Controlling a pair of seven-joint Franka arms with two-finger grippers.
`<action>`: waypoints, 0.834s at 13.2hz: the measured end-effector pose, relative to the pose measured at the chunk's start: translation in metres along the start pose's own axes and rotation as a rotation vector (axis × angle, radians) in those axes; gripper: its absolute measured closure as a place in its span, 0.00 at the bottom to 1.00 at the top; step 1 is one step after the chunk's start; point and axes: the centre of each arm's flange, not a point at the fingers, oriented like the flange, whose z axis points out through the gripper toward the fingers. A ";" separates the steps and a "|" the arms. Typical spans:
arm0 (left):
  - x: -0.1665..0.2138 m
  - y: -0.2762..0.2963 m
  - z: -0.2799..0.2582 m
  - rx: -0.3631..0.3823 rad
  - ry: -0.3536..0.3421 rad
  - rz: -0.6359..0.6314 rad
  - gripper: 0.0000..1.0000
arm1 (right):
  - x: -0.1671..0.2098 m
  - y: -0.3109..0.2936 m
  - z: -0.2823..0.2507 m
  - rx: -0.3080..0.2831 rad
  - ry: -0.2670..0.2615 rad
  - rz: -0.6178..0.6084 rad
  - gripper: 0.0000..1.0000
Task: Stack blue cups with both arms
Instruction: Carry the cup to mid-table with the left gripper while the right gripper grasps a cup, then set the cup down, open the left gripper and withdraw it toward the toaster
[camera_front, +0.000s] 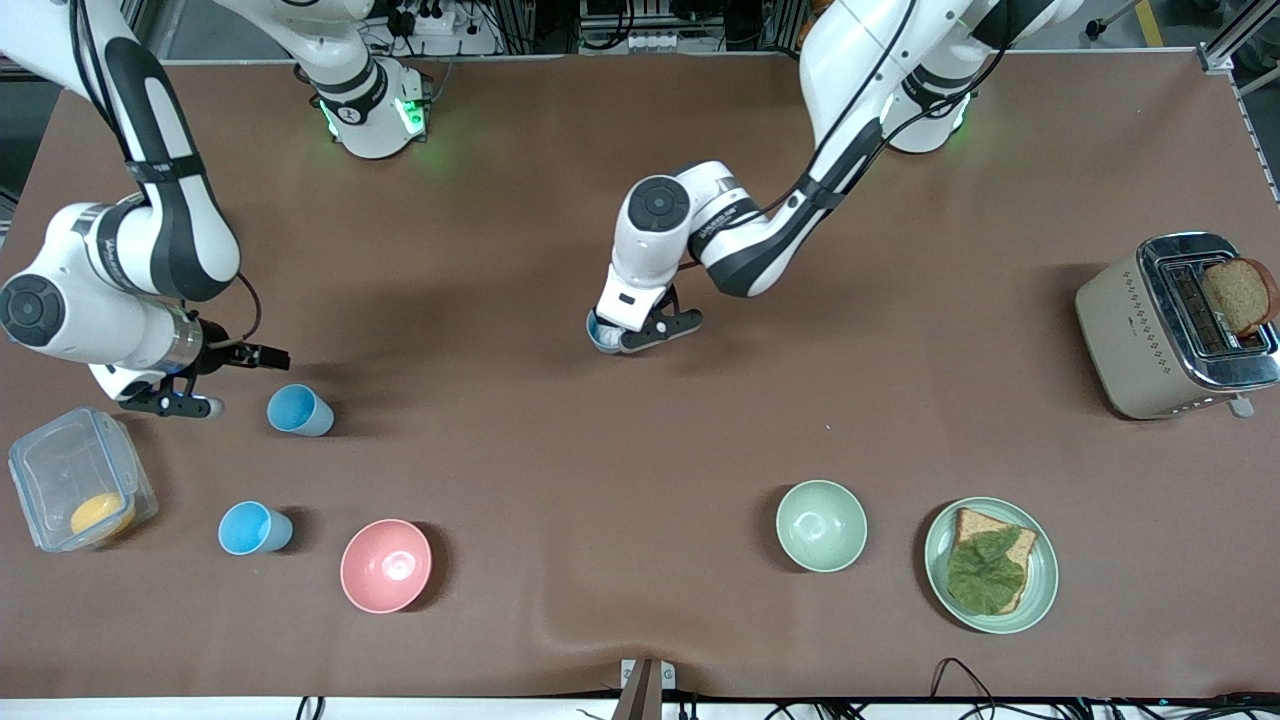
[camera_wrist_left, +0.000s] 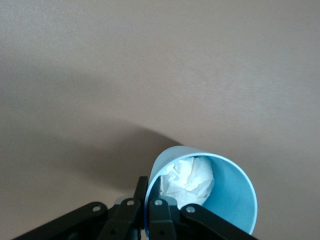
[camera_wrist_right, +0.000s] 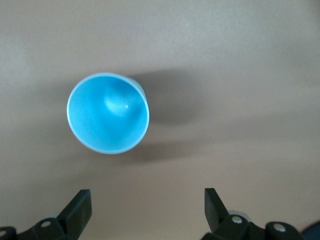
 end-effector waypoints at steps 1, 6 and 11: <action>-0.005 0.001 0.004 0.006 0.018 0.005 0.97 | 0.006 0.000 0.003 0.001 0.004 0.000 0.00; -0.012 0.006 0.005 -0.002 0.032 -0.015 0.56 | 0.032 0.001 0.021 0.003 0.048 0.002 0.00; 0.006 0.027 -0.113 -0.089 0.132 -0.118 0.02 | 0.039 0.001 0.058 0.005 0.023 0.003 0.00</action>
